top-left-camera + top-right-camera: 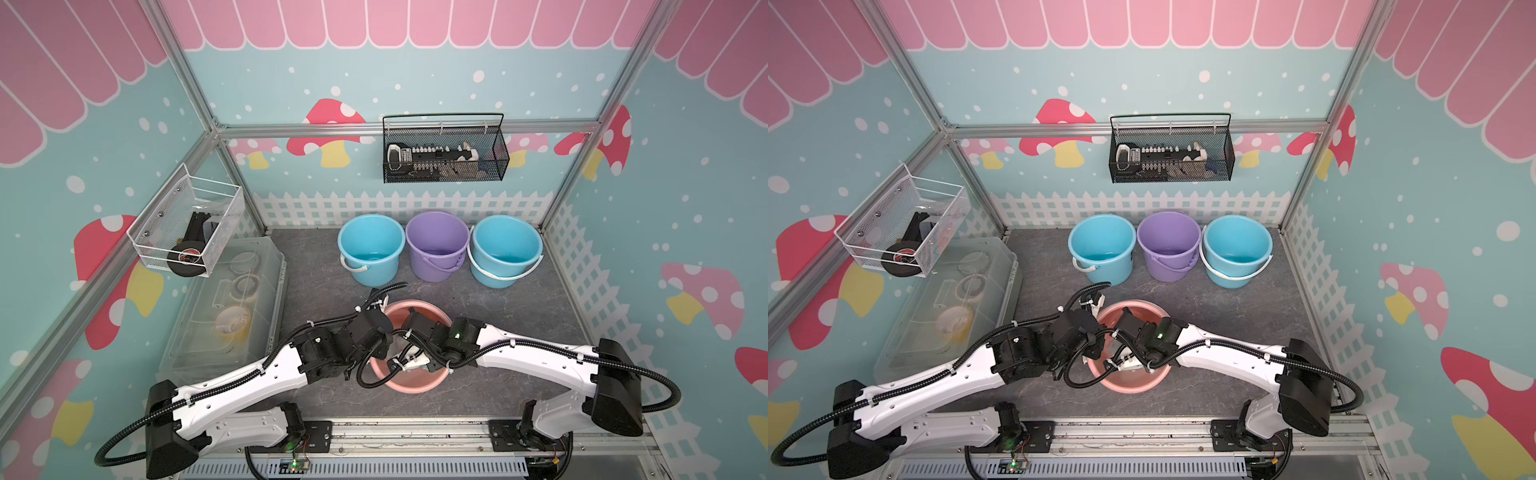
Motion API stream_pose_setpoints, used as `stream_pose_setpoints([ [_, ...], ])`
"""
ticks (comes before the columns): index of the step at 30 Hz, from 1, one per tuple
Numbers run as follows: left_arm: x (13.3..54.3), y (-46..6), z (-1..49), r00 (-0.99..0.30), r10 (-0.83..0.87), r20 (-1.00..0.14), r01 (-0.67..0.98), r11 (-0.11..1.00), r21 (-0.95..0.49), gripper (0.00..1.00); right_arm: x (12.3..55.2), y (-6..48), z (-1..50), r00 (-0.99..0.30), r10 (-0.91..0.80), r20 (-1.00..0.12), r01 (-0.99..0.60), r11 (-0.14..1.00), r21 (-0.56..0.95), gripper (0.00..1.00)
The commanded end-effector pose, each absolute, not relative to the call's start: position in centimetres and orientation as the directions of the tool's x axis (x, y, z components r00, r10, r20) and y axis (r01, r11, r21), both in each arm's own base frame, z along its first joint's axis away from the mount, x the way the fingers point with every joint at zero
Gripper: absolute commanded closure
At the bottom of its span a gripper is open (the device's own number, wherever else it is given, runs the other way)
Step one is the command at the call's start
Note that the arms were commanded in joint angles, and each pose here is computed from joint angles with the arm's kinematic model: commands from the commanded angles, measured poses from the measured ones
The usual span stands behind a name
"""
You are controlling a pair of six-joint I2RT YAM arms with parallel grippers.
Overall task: Wipe the inside of the bucket with a cloth
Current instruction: Wipe the dirt from the inside of the bucket.
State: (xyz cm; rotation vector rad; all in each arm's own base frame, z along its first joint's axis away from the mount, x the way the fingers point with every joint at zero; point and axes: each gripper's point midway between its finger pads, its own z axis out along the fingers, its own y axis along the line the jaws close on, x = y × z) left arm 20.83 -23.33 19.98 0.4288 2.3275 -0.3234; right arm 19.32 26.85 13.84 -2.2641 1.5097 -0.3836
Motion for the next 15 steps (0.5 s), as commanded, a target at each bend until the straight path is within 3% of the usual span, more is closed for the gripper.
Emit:
stream_pose_setpoints([
  [1, 20.2, -24.8, 21.3, -0.679, 0.148, -0.719, 0.416, 0.885, -0.210, 1.00, 18.9, 25.9, 16.9, 0.218, -0.972, -0.092, -0.878, -0.154, -0.453, 1.00],
  [6, 20.3, -24.9, 21.3, -0.681, 0.148, -0.717, 0.413, 0.887, -0.209, 1.00, 19.4, 24.5, 16.9, 0.144, -0.988, -0.063, -0.876, -0.098, -0.472, 1.00],
  [9, 20.3, -25.0, 21.3, -0.680, 0.150, -0.718, 0.415, 0.886, -0.208, 1.00, 20.0, 24.2, 15.0, 0.134, -0.991, 0.001, -0.873, -0.118, -0.472, 1.00],
  [15, 20.1, -25.4, 21.2, -0.684, 0.155, -0.712, 0.427, 0.877, -0.220, 1.00, 21.8, 26.0, 10.9, 0.128, -0.992, 0.008, -0.872, -0.116, -0.475, 1.00],
])
